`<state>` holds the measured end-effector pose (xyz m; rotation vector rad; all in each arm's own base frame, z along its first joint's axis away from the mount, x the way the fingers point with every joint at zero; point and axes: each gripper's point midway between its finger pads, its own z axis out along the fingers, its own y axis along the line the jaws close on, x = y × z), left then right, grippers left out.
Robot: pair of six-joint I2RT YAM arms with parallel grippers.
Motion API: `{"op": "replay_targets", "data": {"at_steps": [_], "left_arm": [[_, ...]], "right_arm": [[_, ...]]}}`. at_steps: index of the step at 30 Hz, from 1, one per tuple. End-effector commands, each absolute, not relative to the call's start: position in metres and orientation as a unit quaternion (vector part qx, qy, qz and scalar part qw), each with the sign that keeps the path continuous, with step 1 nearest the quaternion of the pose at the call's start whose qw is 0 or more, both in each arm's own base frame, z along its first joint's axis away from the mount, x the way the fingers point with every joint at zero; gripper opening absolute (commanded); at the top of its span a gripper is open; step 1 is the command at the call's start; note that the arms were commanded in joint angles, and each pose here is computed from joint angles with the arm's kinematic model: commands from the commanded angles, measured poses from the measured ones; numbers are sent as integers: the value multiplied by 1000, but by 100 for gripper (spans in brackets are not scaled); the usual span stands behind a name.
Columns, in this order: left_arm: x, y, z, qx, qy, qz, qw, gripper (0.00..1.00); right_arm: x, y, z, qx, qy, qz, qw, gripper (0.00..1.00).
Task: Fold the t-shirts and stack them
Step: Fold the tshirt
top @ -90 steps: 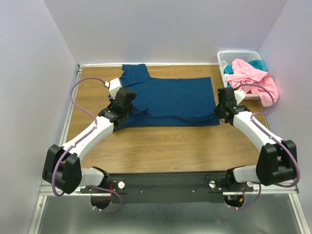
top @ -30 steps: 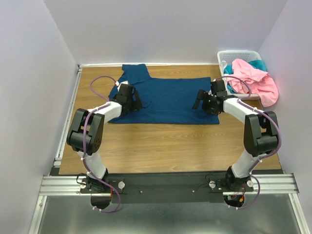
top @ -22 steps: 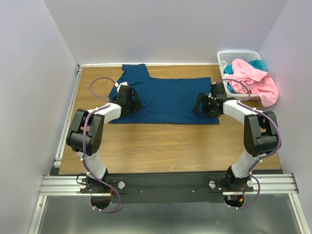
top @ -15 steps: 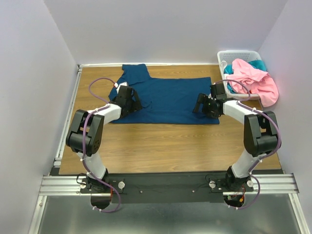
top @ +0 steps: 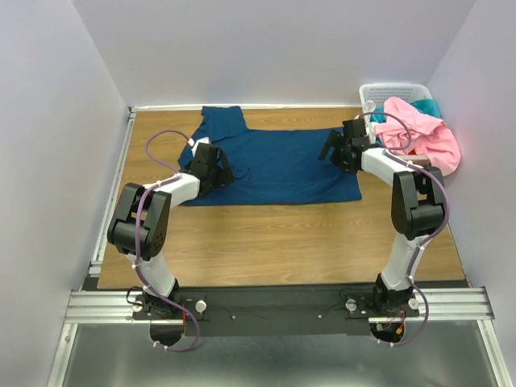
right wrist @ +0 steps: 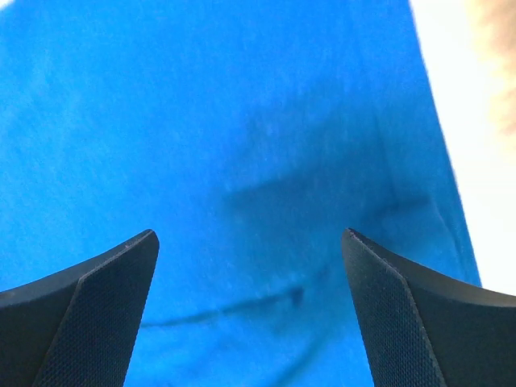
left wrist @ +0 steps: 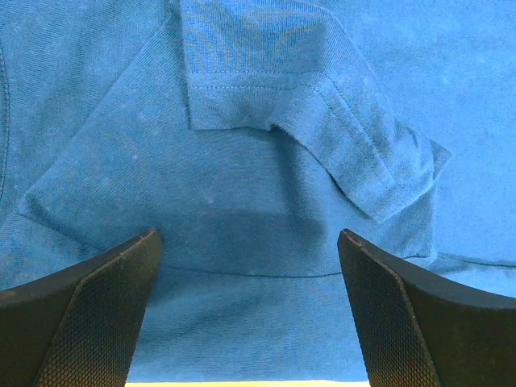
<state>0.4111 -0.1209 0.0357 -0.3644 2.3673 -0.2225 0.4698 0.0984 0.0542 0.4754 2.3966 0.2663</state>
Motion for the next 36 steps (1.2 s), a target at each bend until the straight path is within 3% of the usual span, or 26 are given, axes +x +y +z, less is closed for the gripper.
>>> {"op": "replay_targets", "data": {"at_steps": [1, 9, 16, 27, 36], "left_arm": [[384, -107, 17, -150, 935, -53, 318, 98], [380, -107, 24, -158, 931, -59, 323, 98], [376, -107, 25, -163, 930, -65, 323, 98], [369, -107, 28, -167, 928, -70, 325, 98], [350, -100, 24, -175, 929, -67, 318, 98]], "right_arm": [[486, 91, 67, 205, 904, 83, 366, 100], [446, 95, 101, 169, 903, 114, 378, 100], [395, 97, 93, 150, 912, 130, 360, 100], [375, 92, 25, 161, 941, 96, 281, 100], [293, 60, -11, 220, 951, 27, 217, 100]]}}
